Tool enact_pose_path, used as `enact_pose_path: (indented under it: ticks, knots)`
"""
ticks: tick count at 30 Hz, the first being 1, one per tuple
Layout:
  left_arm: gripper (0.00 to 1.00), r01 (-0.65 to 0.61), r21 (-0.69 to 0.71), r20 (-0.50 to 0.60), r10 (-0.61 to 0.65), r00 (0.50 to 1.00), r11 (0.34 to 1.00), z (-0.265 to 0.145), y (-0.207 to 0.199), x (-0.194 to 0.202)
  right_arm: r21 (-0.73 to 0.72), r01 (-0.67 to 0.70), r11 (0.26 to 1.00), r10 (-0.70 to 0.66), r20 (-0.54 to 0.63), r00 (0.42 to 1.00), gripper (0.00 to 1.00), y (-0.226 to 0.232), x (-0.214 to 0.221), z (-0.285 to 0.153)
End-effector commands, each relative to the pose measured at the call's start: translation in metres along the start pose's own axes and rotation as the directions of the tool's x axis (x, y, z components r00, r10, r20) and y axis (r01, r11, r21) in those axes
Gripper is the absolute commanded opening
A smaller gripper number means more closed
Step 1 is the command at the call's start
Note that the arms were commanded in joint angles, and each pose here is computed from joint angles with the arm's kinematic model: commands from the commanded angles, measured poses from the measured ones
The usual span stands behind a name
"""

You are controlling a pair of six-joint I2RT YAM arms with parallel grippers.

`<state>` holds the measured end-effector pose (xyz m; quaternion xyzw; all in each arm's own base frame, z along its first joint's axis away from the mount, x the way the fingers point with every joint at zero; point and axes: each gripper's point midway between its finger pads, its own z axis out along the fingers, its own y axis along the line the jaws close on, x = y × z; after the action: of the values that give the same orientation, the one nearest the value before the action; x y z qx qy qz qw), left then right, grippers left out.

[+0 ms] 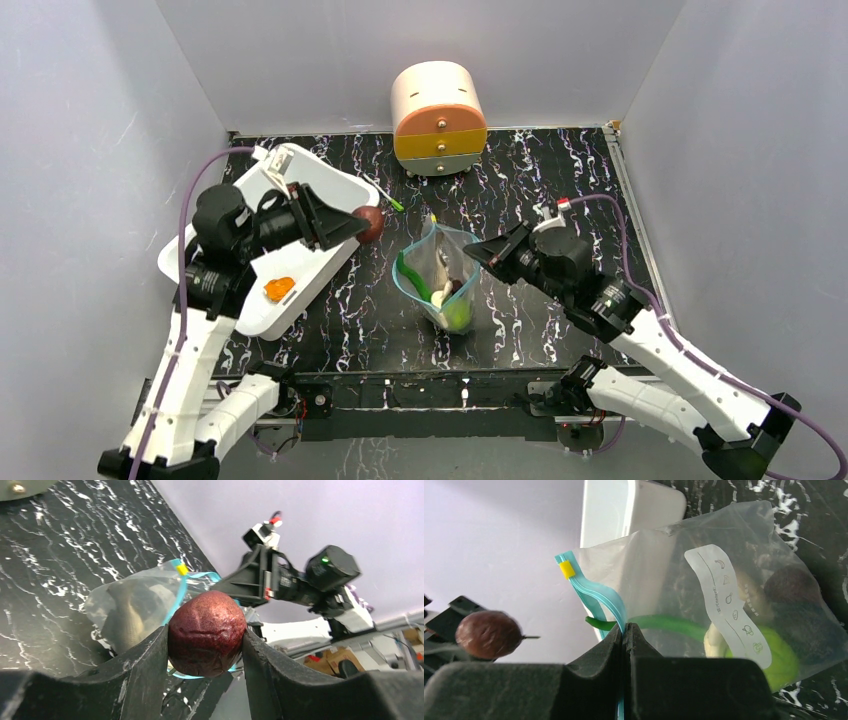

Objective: Place the food in the zip-top bag and seal the zipper
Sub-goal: Place the fake fruit in the zipper food storage bag.

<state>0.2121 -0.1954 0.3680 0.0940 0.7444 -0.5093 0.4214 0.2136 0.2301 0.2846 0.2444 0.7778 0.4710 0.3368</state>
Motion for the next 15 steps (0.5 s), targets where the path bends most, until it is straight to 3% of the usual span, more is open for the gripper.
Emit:
enact_pose_path:
  ticks: [1, 6, 15]
  knots:
    - [0.27, 0.081, 0.106, -0.031, -0.078, 0.996, 0.991, -0.007, -0.016, 0.021, -0.074, -0.007, 0.997, 0.010, 0.049, 0.999, 0.00, -0.002, -0.004, -0.001]
    - [0.25, 0.098, 0.055, -0.049, -0.095, 0.994, 0.994, -0.009, -0.004, 0.035, 0.078, 0.083, 0.994, -0.087, 0.057, 0.995, 0.00, -0.051, 0.000, 0.008]
    - [0.25, 0.087, 0.041, -0.045, -0.085, 0.995, 0.995, 0.000, 0.011, 0.039, 0.128, 0.242, 0.962, -0.258, 0.131, 0.957, 0.00, -0.053, -0.022, 0.006]
